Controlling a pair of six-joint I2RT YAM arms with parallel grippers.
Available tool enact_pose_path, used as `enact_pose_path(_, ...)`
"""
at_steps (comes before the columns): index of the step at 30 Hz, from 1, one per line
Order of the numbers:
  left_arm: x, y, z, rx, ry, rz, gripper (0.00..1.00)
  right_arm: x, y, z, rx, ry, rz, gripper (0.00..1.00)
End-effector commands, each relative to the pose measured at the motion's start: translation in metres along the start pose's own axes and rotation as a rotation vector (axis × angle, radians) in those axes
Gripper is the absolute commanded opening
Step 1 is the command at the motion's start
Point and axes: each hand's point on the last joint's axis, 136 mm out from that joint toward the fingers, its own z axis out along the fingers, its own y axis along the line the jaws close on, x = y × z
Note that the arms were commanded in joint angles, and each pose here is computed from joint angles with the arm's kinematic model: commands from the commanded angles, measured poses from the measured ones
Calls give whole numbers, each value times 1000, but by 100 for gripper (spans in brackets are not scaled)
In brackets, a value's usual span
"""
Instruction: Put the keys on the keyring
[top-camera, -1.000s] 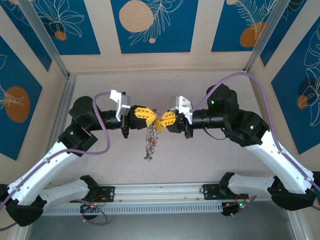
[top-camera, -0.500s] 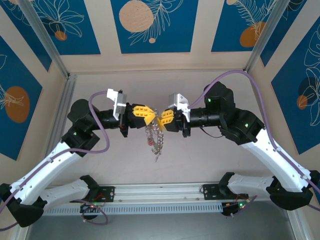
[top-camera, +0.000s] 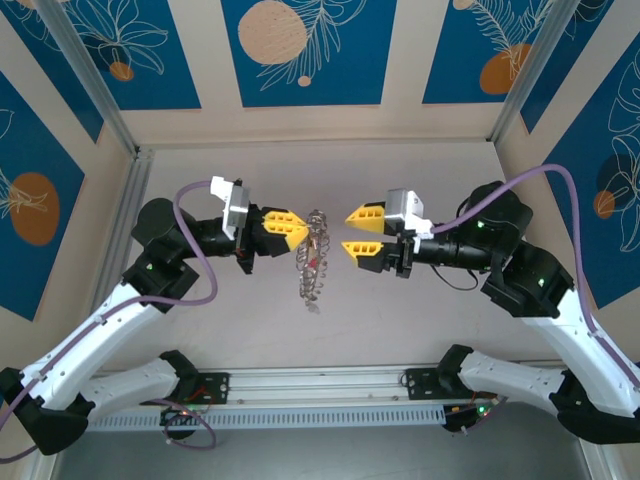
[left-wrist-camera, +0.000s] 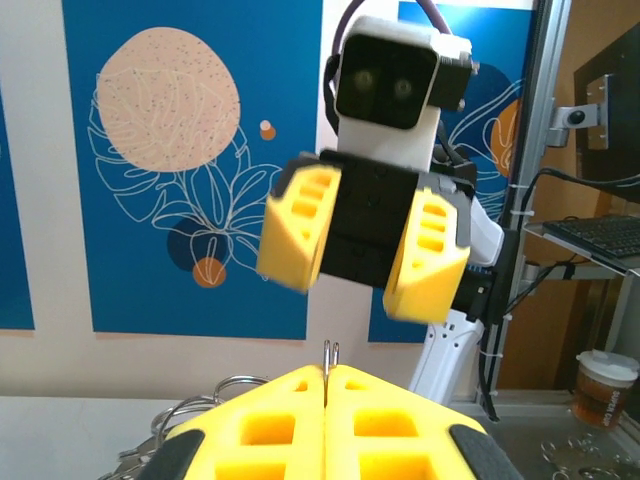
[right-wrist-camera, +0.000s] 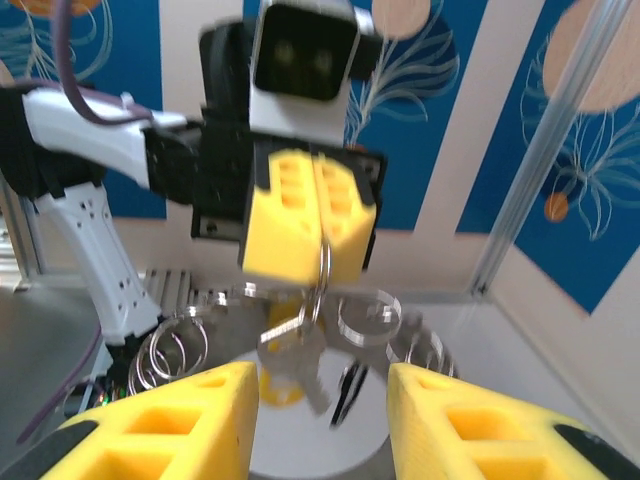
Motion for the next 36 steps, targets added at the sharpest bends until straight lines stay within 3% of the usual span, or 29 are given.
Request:
enact_pose_path(1,-19,-10,-2,43,-40,51,0,-3,-3,19,-46,-37,22,39)
enact_pose_path(13,-15,-8,-1,37,-20,52,0,8,0,44,-126,-35,80,39)
enact_pose_path(21,-18,-9,-1,37,-39,59,0,19,-4,48,-106,1,89,8)
enact_pose_path(26,-16,-6,0,27,-15,44,0,25,-10,50,-77,41,79,0)
enact_pose_path(34,-16,-7,-5,-19,57,82,0,22,-9,48,-87,70,53,0)
enact_pose_path(35,-17,-8,-5,-16,54,83,0,22,-8,48,-94,67,54,1)
enact_pose_path(36,-18,-8,-5,-17,48,85,0,23,-7,49,-105,61,60,9)
